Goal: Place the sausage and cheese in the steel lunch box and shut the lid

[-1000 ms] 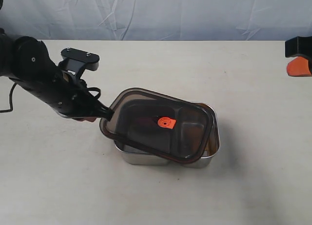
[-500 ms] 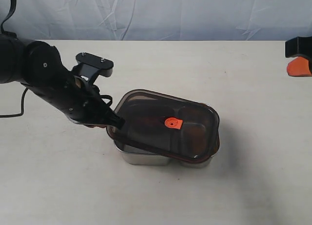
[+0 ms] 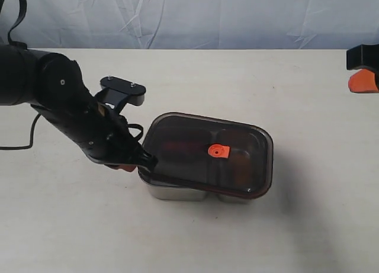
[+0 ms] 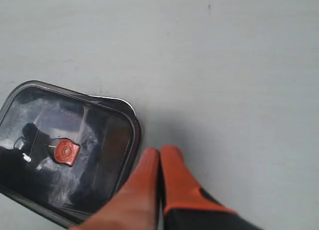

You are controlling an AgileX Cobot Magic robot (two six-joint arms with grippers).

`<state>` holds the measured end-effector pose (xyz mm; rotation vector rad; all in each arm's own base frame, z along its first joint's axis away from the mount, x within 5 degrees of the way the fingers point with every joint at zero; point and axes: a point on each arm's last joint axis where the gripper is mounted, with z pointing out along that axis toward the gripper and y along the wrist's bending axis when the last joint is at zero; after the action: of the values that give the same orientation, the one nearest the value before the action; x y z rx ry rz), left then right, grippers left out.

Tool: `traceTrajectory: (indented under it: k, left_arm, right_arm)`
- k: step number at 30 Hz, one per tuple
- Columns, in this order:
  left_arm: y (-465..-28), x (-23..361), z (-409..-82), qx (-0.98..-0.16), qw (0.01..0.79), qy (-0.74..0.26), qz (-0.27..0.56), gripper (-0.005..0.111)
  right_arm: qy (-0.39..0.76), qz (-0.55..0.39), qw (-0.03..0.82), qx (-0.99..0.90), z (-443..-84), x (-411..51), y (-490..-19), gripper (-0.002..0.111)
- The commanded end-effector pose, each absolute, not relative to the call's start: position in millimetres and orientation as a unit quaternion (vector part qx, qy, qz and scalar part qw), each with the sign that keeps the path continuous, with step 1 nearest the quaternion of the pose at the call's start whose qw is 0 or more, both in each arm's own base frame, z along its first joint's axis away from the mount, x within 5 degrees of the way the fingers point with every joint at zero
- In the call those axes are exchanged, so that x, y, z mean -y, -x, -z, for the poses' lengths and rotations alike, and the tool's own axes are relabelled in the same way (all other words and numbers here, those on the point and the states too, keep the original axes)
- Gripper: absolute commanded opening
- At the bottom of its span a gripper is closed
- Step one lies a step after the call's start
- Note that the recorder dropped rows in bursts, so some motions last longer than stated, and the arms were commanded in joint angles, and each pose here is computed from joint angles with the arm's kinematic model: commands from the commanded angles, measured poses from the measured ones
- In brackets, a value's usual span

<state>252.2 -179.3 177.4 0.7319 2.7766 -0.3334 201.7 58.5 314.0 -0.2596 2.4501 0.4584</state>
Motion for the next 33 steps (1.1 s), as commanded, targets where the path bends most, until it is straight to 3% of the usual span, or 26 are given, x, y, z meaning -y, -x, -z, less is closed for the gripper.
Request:
traceTrajectory:
  k: [1, 7, 12, 19, 33]
  left_arm:
    - [-241.6, 194.0, -177.2, -0.948, 0.115, -0.269, 0.126, 0.000]
    - [-238.4, 193.4, -176.3, -0.948, 0.100, -0.280, 0.117, 0.000]
    - [-240.3, 191.1, -181.2, -0.943, 0.121, -0.291, 0.105, 0.000]
    - [-249.8, 173.2, -195.1, -0.947, 0.164, -0.269, 0.056, 0.000]
    - [-253.4, 165.0, -195.5, -0.951, 0.160, -0.261, 0.047, 0.000]
  right_arm:
    - [0.101, -0.167, 0.317, -0.928, -313.7, -57.4, -202.7, 0.000]
    - [0.111, -0.157, 0.213, -0.958, -253.5, -77.0, -245.7, 0.000]
    - [0.106, -0.138, 0.177, -0.969, -215.3, -81.5, -267.9, 0.000]
    - [0.092, -0.139, 0.167, -0.972, -199.2, -84.2, -278.2, 0.000]
    - [0.134, -0.137, 0.150, -0.970, -182.9, -113.0, -294.0, 0.000]
